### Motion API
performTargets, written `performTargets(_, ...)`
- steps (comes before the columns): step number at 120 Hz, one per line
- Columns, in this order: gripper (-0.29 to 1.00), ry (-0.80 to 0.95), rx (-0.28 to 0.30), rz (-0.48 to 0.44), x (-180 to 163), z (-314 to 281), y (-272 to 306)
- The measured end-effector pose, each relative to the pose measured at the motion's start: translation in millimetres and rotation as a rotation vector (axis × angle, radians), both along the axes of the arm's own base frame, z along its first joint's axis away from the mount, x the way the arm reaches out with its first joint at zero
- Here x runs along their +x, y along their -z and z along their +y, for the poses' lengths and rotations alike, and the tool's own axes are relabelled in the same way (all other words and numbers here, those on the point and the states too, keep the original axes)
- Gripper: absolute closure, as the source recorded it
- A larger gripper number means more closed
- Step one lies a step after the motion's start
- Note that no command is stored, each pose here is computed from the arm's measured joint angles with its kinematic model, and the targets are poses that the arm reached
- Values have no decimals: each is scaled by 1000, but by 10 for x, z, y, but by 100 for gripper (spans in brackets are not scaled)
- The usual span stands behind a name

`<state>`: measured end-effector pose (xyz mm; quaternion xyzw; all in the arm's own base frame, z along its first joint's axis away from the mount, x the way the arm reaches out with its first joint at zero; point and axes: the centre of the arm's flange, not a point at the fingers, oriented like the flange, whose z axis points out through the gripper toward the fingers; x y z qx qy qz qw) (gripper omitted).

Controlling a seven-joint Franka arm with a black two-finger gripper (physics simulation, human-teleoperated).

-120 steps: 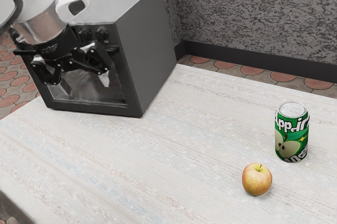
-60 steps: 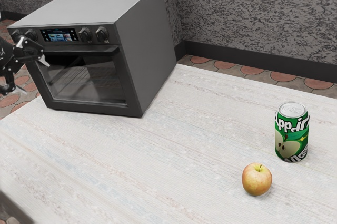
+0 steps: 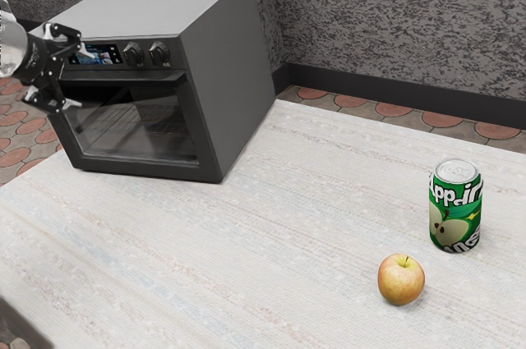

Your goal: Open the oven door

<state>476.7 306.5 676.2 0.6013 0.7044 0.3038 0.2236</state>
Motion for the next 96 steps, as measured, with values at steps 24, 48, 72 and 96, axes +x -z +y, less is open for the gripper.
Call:
performTargets(24, 0, -37, -29, -4, 126, 64, 123)
performTargets(48, 0, -44, -37, -16, 271, 18, 177)
performTargets(72, 0, -23, -10, -17, 422, -128, 141)
performTargets(96, 0, -42, -15, -10, 448, -56, 211)
